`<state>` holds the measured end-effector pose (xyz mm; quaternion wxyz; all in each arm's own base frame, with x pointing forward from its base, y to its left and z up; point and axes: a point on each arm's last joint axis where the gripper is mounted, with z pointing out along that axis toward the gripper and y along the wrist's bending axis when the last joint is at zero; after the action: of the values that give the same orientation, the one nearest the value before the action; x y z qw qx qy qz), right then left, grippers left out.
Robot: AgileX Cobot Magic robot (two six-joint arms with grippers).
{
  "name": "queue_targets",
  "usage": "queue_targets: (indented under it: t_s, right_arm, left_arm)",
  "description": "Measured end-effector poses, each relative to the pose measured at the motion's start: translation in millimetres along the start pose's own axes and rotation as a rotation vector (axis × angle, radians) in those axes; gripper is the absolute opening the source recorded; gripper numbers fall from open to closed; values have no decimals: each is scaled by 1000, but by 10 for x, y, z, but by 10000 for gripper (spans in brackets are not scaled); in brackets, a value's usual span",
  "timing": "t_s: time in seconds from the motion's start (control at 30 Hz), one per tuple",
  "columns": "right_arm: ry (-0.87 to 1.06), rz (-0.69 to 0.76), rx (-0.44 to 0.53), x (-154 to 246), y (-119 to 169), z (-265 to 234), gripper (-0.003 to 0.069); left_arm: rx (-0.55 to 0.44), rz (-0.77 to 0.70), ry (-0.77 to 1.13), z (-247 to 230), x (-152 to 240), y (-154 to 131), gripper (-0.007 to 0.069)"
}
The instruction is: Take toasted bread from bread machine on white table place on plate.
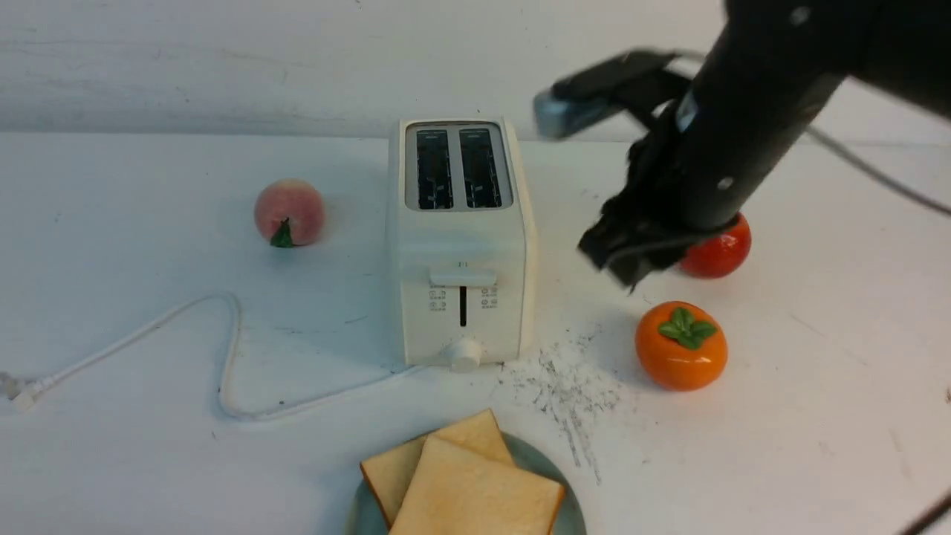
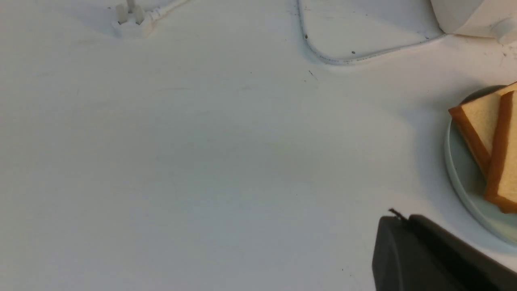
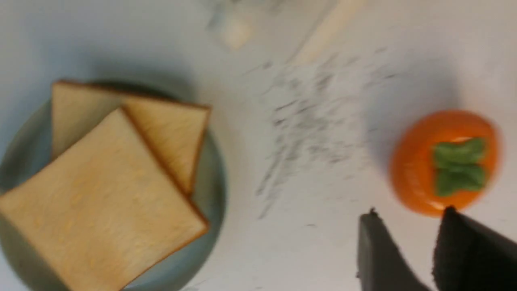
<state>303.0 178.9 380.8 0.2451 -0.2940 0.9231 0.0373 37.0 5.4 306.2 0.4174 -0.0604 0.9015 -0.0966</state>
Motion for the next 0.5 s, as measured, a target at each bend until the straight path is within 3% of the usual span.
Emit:
queue_targets:
  t_s: [0.07,0.13,0.33,0.5]
  right_arm:
    - [-93,61,92,82,-89,-431,35]
    - [-199,126,158,213,-155,-854,-12]
    - [-482,219,196,868,-172,-1635,-17]
    - [-643,187,182,1498,-95,-1645,-16]
  left_arm:
    - [0,0,0,0,0,0,-14]
    - [2,0,-3,0,-3,-2,-14]
    - [43,0,-61,-2,-55,-39,-13]
    - [98,0,-139,-13,-126,-89,-13]
